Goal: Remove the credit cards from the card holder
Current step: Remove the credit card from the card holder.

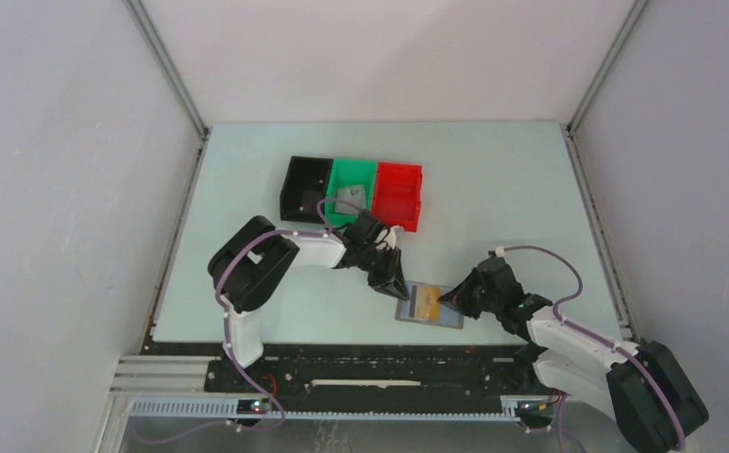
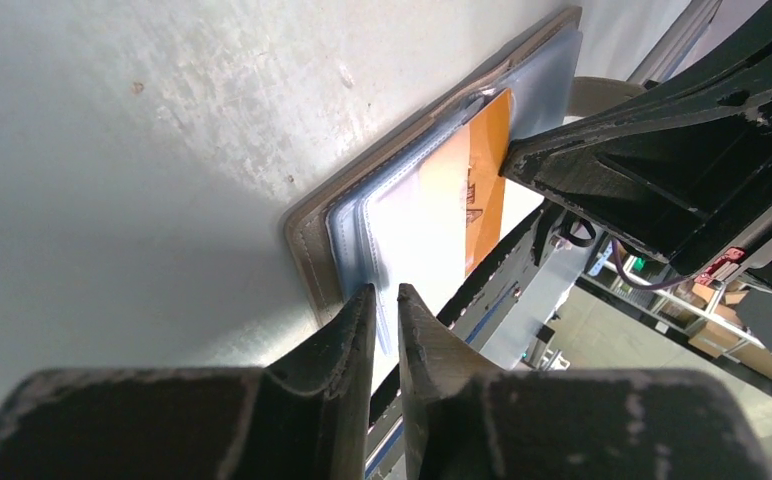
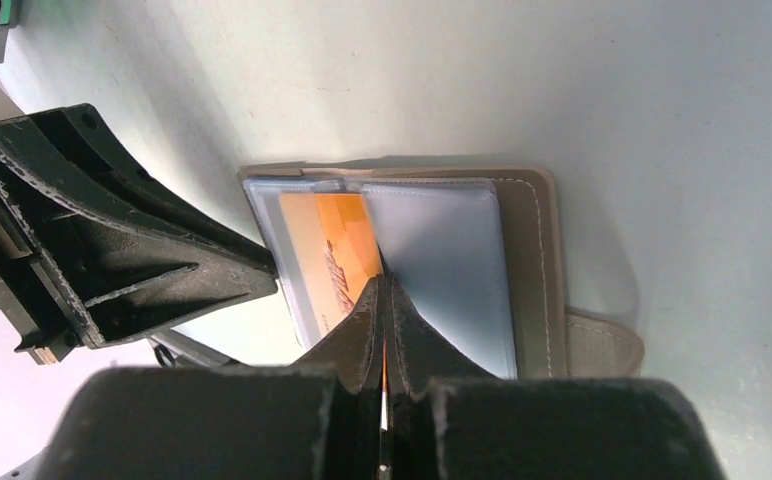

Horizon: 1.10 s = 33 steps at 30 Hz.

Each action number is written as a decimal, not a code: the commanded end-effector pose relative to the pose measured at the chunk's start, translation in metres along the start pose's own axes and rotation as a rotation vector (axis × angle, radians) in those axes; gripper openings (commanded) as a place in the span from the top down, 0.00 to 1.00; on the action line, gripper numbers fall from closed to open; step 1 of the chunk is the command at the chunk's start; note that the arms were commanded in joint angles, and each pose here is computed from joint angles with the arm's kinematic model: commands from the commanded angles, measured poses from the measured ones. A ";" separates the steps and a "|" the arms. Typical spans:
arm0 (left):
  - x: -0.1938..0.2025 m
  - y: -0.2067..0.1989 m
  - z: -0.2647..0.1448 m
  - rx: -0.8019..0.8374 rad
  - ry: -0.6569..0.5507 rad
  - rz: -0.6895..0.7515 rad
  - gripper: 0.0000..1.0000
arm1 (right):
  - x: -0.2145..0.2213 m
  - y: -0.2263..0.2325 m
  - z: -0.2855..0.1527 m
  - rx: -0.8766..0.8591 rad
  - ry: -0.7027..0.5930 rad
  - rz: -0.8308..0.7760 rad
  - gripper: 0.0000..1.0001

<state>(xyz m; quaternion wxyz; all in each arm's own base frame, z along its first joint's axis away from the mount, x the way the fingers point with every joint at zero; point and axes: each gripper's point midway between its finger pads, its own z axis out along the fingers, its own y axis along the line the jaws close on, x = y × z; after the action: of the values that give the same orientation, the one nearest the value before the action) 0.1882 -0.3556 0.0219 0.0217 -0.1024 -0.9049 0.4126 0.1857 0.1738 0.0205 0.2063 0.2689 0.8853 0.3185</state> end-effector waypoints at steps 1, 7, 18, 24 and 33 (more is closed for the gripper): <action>0.005 0.024 0.010 -0.091 0.009 -0.021 0.80 | -0.003 -0.014 -0.003 0.036 -0.016 -0.003 1.00; 0.004 0.024 0.009 -0.094 0.008 -0.020 0.80 | -0.009 -0.013 -0.012 0.014 -0.045 0.004 1.00; -0.012 -0.014 -0.016 -0.062 -0.048 0.079 0.78 | -0.007 -0.009 -0.012 -0.045 -0.014 -0.020 0.96; -0.013 -0.036 -0.020 -0.024 -0.055 0.115 0.78 | -0.011 0.013 -0.015 -0.139 -0.028 -0.042 0.71; -0.007 -0.052 0.001 0.043 -0.016 0.115 0.78 | -0.011 0.024 -0.012 -0.174 -0.009 -0.075 0.66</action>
<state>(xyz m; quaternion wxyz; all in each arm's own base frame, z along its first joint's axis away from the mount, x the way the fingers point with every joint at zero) 0.1799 -0.3672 0.0389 0.0096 -0.1328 -0.9085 0.3961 0.1883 0.1691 0.0402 0.2364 0.2414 0.8657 0.3694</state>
